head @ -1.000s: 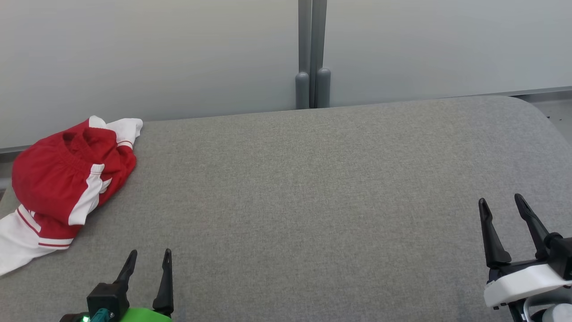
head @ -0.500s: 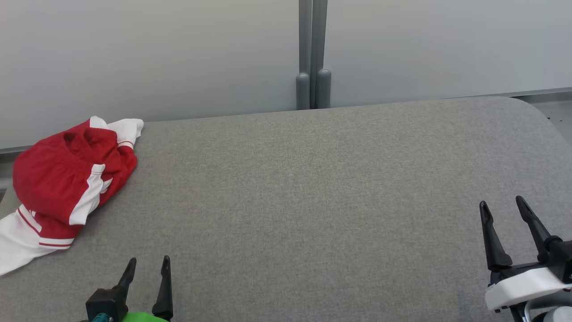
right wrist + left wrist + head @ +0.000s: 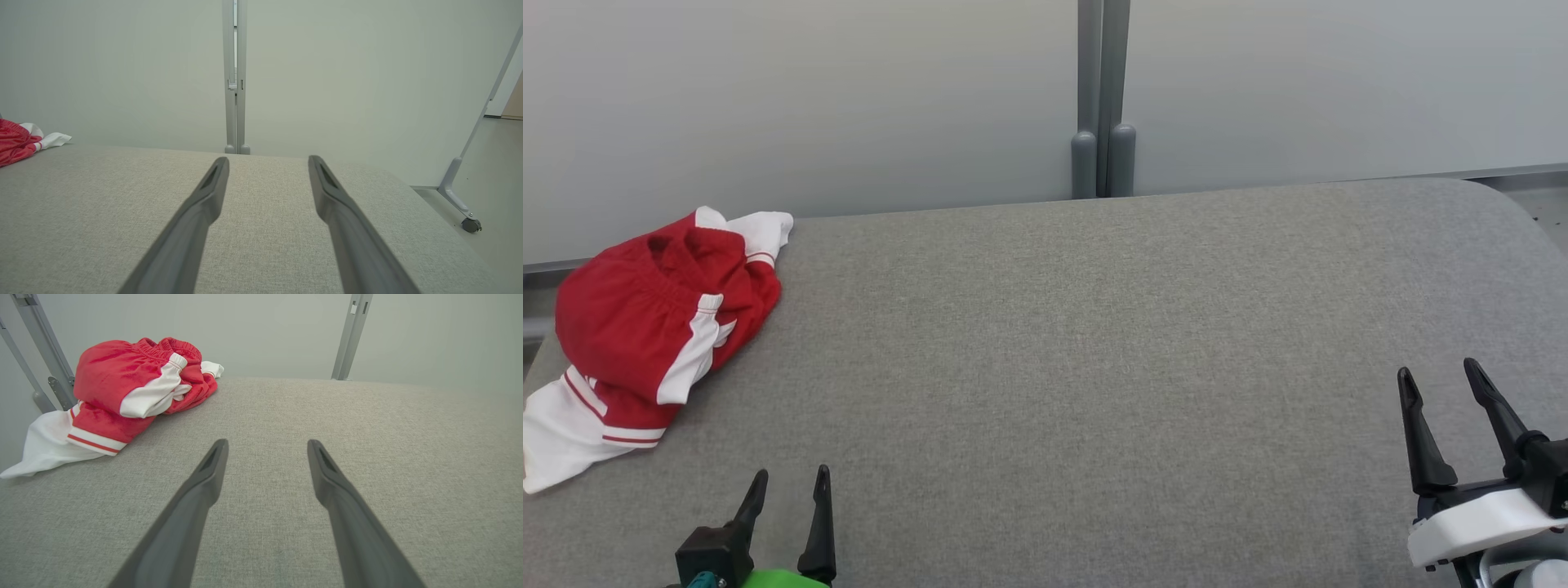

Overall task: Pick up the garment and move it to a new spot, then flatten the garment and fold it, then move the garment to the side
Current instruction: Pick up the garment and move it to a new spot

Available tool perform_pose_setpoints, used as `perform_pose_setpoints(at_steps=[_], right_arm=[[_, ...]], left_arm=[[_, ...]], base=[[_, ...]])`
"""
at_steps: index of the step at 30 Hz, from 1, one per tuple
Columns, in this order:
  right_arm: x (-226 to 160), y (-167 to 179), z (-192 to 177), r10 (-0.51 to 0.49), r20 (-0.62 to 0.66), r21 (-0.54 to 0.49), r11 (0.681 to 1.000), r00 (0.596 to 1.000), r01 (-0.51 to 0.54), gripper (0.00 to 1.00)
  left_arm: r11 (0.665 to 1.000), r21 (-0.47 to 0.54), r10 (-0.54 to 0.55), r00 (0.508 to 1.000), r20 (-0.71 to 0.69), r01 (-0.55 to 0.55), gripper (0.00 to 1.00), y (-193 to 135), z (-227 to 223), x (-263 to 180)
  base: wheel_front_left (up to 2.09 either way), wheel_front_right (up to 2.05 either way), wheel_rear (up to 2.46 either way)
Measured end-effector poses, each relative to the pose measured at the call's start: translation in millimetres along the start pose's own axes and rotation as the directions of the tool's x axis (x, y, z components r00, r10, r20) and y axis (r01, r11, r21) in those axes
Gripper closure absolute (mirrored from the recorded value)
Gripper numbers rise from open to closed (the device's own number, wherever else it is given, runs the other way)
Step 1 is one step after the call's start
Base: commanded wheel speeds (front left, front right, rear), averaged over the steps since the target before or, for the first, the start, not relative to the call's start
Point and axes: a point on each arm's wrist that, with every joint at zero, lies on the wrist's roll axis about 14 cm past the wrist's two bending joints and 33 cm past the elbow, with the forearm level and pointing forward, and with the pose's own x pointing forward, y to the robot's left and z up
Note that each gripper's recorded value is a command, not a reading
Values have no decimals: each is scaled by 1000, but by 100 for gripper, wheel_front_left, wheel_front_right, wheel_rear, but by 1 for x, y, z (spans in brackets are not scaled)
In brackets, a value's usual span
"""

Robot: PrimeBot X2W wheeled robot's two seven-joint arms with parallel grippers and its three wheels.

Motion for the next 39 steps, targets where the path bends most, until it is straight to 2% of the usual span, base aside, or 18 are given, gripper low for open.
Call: perform_pose_setpoints(at_steps=[7,15,28,39], right_arm=[[9,14,-1,45,2,6,999,999,-45,0],[27,50,-3,146,4,29,989,989,-146,0],[52,131,-1,348,30,81,934,937,-349,0],[55,139,-3,369,28,91,925,929,-370,0]], left_arm=[[999,0,48,999,14,-48,0,14,3,-8],[988,-9,153,987,38,-153,0,44,7,-31],[942,-26,335,940,59,-334,0,93,7,-83],[928,-41,373,927,51,-371,0,101,4,-90]], base=[[0,0,0],[0,0,0],[0,0,0],[0,0,0]])
